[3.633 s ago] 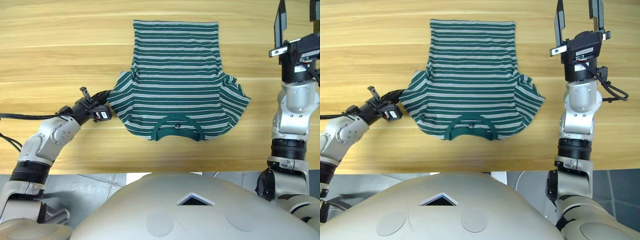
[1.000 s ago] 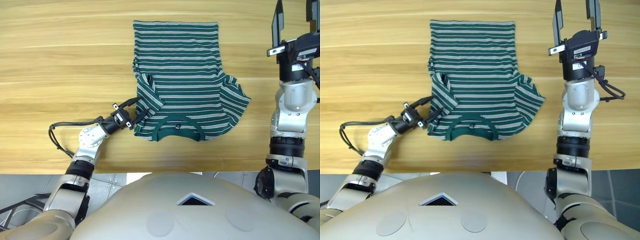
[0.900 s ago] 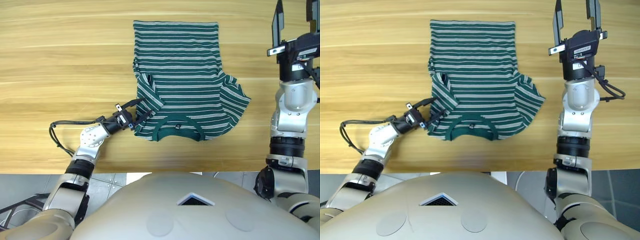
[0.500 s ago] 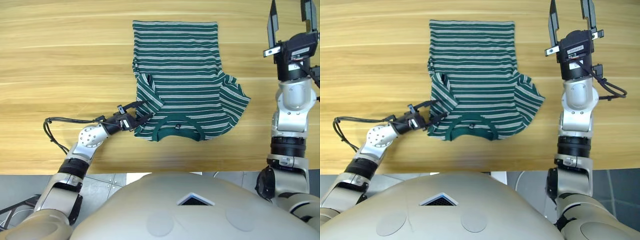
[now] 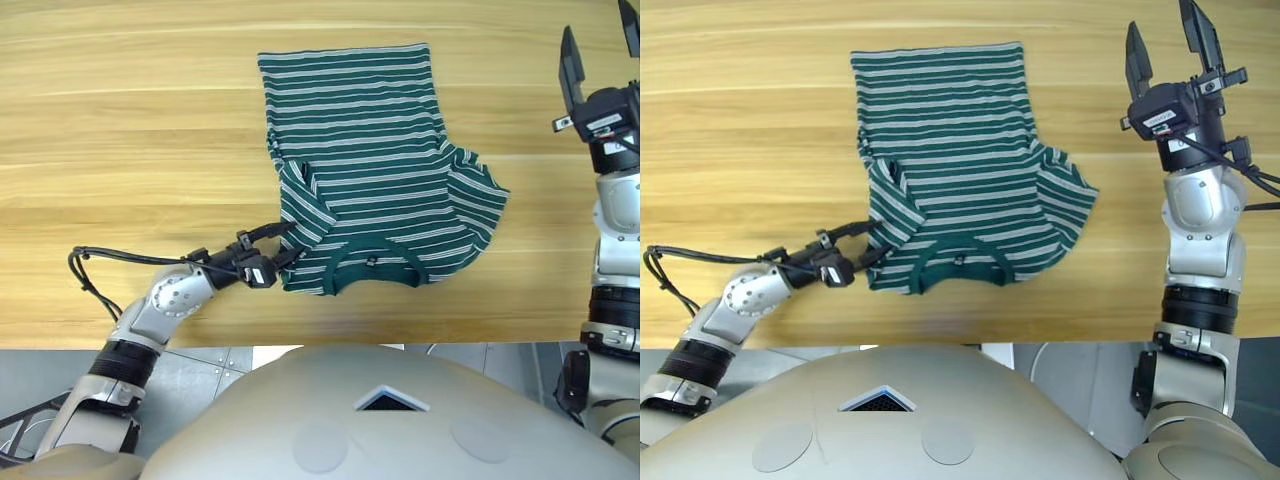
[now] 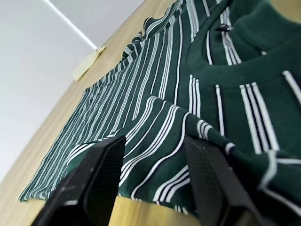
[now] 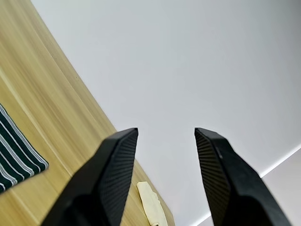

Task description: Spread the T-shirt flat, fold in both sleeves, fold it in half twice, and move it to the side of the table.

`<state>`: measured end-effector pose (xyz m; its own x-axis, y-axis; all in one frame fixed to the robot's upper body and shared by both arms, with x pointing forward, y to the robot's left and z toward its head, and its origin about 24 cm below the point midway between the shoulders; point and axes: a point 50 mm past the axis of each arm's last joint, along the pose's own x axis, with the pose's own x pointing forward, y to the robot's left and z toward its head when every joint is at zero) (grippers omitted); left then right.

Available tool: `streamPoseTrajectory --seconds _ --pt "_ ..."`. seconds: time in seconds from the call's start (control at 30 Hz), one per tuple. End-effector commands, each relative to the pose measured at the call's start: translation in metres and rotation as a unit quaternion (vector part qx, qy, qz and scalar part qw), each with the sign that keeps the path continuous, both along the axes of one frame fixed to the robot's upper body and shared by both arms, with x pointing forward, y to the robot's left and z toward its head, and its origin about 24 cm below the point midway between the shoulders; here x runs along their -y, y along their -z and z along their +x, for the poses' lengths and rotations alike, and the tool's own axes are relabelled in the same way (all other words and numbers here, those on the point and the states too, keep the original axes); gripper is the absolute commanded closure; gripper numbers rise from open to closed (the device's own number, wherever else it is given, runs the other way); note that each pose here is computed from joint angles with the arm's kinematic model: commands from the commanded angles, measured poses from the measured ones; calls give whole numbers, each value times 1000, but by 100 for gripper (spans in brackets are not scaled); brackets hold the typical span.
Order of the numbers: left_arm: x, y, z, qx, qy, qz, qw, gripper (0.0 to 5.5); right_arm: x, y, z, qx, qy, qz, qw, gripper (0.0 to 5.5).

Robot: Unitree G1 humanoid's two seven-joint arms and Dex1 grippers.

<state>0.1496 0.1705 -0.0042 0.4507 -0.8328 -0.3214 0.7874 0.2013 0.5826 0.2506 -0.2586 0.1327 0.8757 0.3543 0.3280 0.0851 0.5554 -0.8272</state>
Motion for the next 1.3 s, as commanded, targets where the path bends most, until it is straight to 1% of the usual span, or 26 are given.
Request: streamPoseTrajectory --seconds 0.03,0.1,0.2,0.3,0.37,0.47,0.53,0.6,0.67,0.73,0.8,0.87,0.9,0.93,1.03,1.1,1.3 --pt "-3 26 -17 -73 33 73 994 317 -3 -3 3 2 -7 -17 1000 324" --pt "-4 31 -17 -80 30 81 993 317 -5 -3 4 1 -10 -20 1000 324" --pt "-16 29 -14 -71 2 91 993 317 0 1 1 -19 -10 -49 999 324" --pt "-29 23 -9 -52 -28 97 994 317 16 5 -4 -34 16 -111 993 324" --pt "-32 14 -7 -36 -43 85 995 317 29 0 -7 -26 42 -133 990 324" --pt "-35 2 -8 -11 -51 83 995 317 36 -1 -13 -20 59 -167 984 324" --pt "-23 -26 3 58 -62 10 996 317 36 2 -23 -28 55 -174 983 324" --pt "-6 -53 12 109 -59 -74 989 317 34 16 -34 -67 39 -186 979 324" --pt "3 -65 16 123 -52 -116 984 317 33 40 -51 -145 11 -220 965 324" --pt "0 -62 20 121 -51 -99 986 317 33 63 -73 -223 -12 -254 941 324" --pt "-2 -57 21 110 -43 -79 990 317 34 77 -95 -284 -23 -282 916 324" --pt "-1 -58 19 107 -31 -81 991 317 35 82 -111 -320 -26 -306 896 324" --pt "0 -61 20 110 -30 -87 990 317 34 81 -115 -326 -26 -313 891 324" --pt "-1 -63 22 115 -34 -92 988 317 33 79 -118 -328 -28 -317 889 324" --pt "-10 -76 46 170 -109 -122 972 317 23 77 -119 -332 -49 -313 889 324" --pt "-14 -82 58 196 -149 -143 959 317 22 83 -115 -342 -52 -310 886 324" --pt "-17 -85 57 214 -182 -158 947 317 18 99 -102 -360 -75 -307 878 324"
